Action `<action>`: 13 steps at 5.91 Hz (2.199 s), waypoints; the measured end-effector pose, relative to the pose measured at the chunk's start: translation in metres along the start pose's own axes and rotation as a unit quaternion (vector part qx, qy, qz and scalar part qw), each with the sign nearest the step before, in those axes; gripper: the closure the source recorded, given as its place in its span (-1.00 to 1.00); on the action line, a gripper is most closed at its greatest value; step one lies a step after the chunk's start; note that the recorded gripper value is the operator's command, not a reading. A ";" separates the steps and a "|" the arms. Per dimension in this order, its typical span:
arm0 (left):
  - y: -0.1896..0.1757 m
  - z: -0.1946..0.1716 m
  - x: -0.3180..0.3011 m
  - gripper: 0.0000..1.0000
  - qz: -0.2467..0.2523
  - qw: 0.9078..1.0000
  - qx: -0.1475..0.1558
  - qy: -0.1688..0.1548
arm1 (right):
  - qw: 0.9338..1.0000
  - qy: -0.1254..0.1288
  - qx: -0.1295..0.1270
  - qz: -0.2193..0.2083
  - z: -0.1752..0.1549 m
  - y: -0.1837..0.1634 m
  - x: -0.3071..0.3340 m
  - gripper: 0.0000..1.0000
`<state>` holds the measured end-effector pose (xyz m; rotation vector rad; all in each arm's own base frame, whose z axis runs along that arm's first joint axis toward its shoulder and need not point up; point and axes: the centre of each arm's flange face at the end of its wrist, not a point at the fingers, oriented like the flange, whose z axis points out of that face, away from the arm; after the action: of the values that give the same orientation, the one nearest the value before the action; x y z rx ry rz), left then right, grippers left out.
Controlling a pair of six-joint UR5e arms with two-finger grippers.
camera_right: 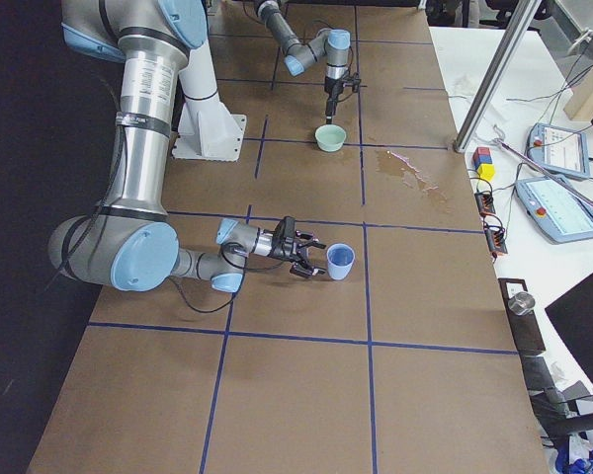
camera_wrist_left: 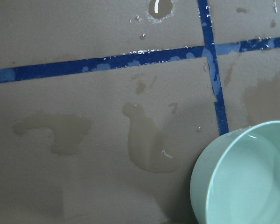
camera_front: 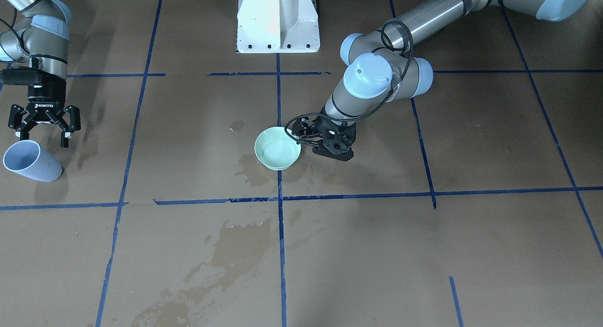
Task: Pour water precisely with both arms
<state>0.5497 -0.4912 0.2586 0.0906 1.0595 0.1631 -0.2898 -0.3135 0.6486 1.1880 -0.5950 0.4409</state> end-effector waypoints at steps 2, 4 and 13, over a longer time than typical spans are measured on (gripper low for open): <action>0.000 0.000 -0.001 -0.99 0.000 1.000 0.000 0.000 | 1.000 -0.002 0.006 0.009 0.002 -0.003 0.003 -0.97; 0.000 0.000 -0.001 -0.99 0.000 1.000 0.000 0.000 | 1.000 0.010 0.007 0.012 0.014 -0.009 0.016 -0.96; 0.001 -0.001 0.000 -0.99 -0.014 1.000 0.001 0.001 | 0.999 0.006 0.015 0.029 0.058 -0.023 -0.020 0.65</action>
<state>0.5488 -0.4898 0.2584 0.0764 1.0629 0.1369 -0.3024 -0.3758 0.6340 1.1984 -0.6166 0.5072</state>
